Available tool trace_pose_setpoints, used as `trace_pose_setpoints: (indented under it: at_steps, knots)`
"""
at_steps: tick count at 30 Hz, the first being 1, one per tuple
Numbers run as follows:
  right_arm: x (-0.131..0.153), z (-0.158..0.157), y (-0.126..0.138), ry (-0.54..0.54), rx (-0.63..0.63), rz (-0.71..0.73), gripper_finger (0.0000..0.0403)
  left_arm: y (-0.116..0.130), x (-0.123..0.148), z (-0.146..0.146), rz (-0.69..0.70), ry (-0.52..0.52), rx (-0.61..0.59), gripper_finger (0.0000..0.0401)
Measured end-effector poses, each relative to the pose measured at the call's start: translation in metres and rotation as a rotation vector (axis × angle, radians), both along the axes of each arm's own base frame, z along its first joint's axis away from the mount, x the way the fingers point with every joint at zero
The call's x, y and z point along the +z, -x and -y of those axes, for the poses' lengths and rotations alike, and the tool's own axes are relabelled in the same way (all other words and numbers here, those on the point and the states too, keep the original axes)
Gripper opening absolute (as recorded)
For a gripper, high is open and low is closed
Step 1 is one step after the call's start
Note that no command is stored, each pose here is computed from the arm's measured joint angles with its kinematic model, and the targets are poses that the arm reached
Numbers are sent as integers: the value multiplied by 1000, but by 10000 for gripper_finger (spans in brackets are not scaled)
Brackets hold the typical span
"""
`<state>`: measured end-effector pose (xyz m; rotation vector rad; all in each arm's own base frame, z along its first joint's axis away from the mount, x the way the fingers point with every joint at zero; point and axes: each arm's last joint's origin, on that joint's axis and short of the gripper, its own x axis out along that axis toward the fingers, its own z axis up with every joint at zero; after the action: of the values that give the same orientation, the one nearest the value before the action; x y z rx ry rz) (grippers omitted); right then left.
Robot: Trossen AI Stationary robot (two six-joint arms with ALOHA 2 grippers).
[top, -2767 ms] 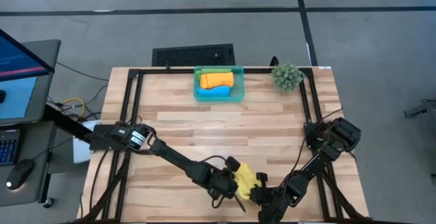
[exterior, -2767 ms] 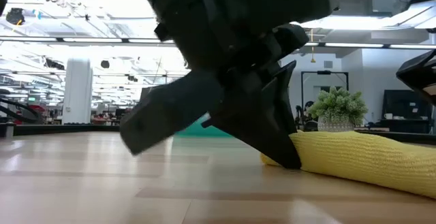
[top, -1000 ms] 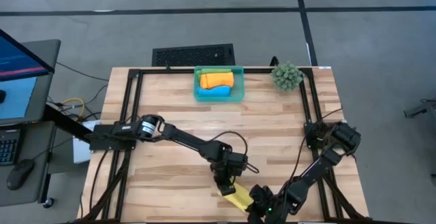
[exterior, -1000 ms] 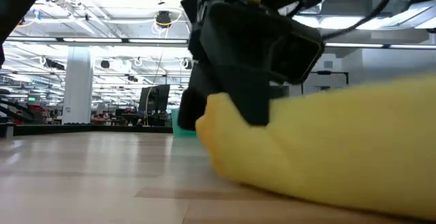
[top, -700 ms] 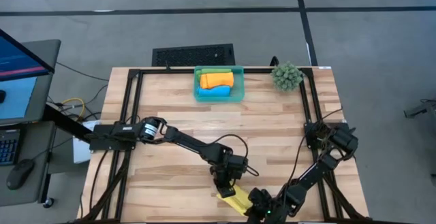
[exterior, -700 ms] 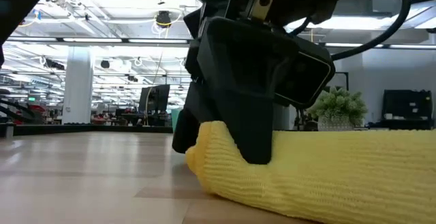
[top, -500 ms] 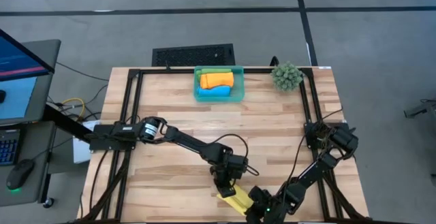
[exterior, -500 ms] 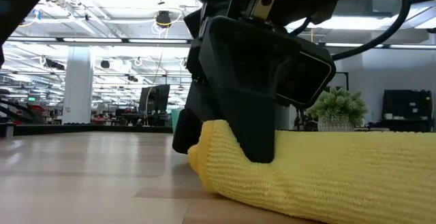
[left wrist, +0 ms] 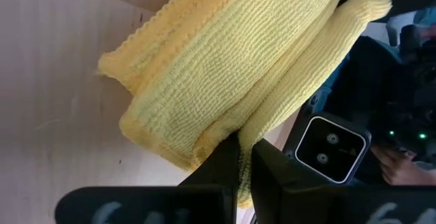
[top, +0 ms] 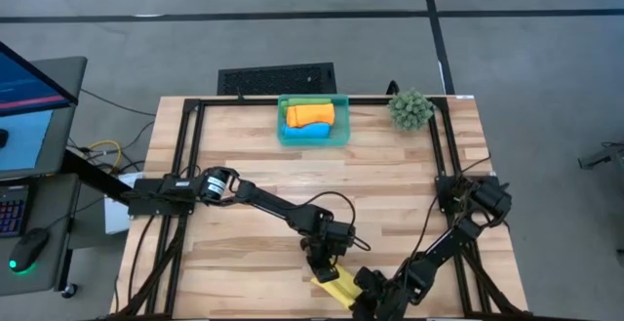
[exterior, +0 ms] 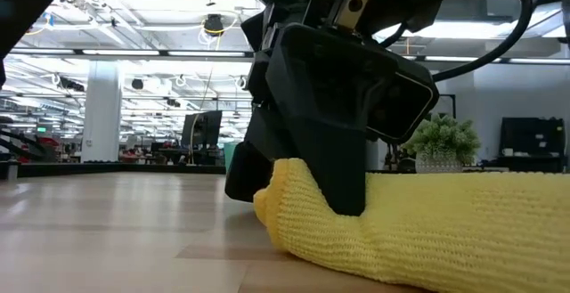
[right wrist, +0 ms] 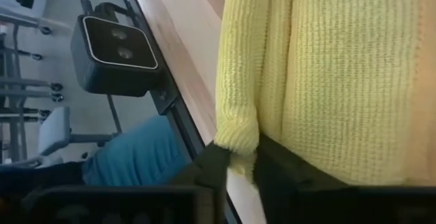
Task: Roll microfiber towels into tight, uniform cylinder then place into a basket
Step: Roll the yellow towel
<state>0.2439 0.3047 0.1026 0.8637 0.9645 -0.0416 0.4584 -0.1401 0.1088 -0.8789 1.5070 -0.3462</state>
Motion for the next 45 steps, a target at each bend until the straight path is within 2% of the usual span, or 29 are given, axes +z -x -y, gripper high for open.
trace_pose_setpoints:
  at_steps: [5,9,16,21,25,29,31,38,42,45]
  knots:
    - [-1,5,0,14,-32,-49,158,0,0,0,-5,0,9,9]
    - [-2,3,1,-15,-68,-59,173,0,0,0,-6,1,11,9]
    - [4,-7,16,-8,-67,-2,139,0,0,0,-9,-1,16,12]
    - [15,-17,43,32,1,3,111,1,0,-1,-18,8,7,13]
    - [20,-17,58,107,-19,26,99,1,-1,-1,-19,7,7,13]
    - [24,-22,62,190,23,153,98,1,0,-1,-19,7,7,13]
    - [28,-25,59,248,80,240,98,1,0,-1,-20,8,7,13]
    - [50,-19,20,463,184,553,97,1,0,-1,-24,8,10,13]
    - [49,-9,6,532,205,542,97,1,-1,-1,-25,8,11,13]
    - [47,-1,-2,545,184,513,97,1,-1,-1,-22,7,5,13]
